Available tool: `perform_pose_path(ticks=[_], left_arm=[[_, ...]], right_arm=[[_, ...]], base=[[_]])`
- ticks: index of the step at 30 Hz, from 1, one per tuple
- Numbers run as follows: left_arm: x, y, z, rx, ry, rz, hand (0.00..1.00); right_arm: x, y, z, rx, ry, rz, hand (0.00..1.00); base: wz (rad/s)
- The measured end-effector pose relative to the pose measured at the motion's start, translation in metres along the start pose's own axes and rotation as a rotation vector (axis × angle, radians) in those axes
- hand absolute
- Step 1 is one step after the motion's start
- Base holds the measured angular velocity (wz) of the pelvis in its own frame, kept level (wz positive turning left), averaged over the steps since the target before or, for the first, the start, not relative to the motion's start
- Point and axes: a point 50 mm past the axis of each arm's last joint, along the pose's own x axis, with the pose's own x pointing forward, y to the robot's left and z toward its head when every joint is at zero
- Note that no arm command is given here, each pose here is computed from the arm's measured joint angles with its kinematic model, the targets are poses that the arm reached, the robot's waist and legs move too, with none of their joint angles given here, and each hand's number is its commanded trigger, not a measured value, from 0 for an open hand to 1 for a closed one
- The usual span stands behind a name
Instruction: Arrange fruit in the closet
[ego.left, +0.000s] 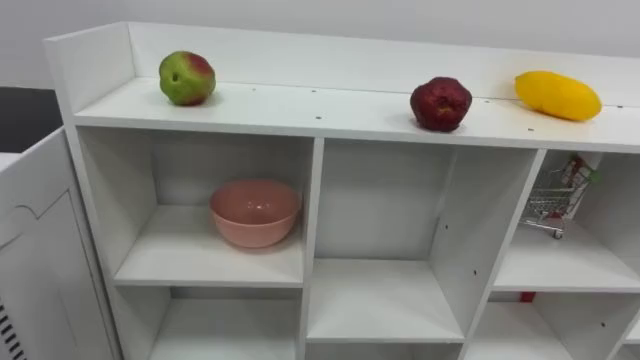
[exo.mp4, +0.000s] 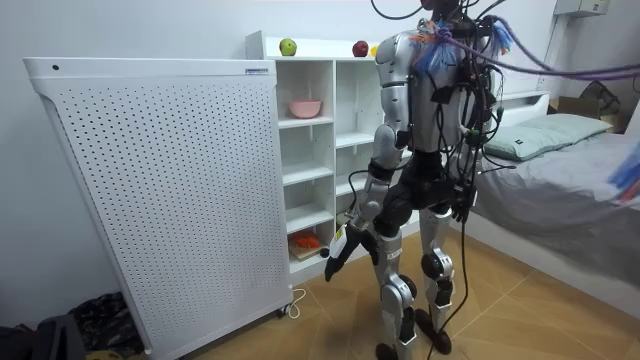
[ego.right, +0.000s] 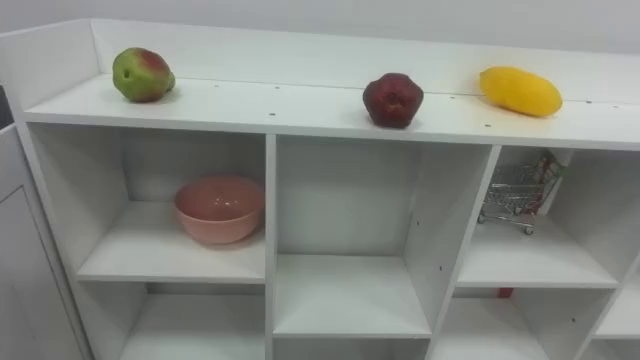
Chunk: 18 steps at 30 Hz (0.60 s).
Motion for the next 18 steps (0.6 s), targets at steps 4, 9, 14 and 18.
perform_pose_path(ticks=[4,9,14,18], left_arm=[[0.0,-0.001,0.0,0.0,-0.001,-0.015,0.0],[0.001,0.002,0.002,-0.019,0.0,-0.01,0.0],[0.002,0.005,0.007,-0.03,-0.011,0.006,0.0],[0.003,0.007,0.012,-0.037,-0.043,0.032,0.0]], right_arm=[[0.0,-0.001,0.001,-0.007,-0.002,0.001,0.0],[0.0,-0.003,0.003,-0.011,-0.003,0.0,0.0],[0.0,-0.003,0.003,-0.007,-0.003,-0.008,0.0],[0.001,-0.001,0.009,-0.003,-0.028,-0.023,0.0]], base=[[0.0],[0.0],[0.0],[-0.03]])
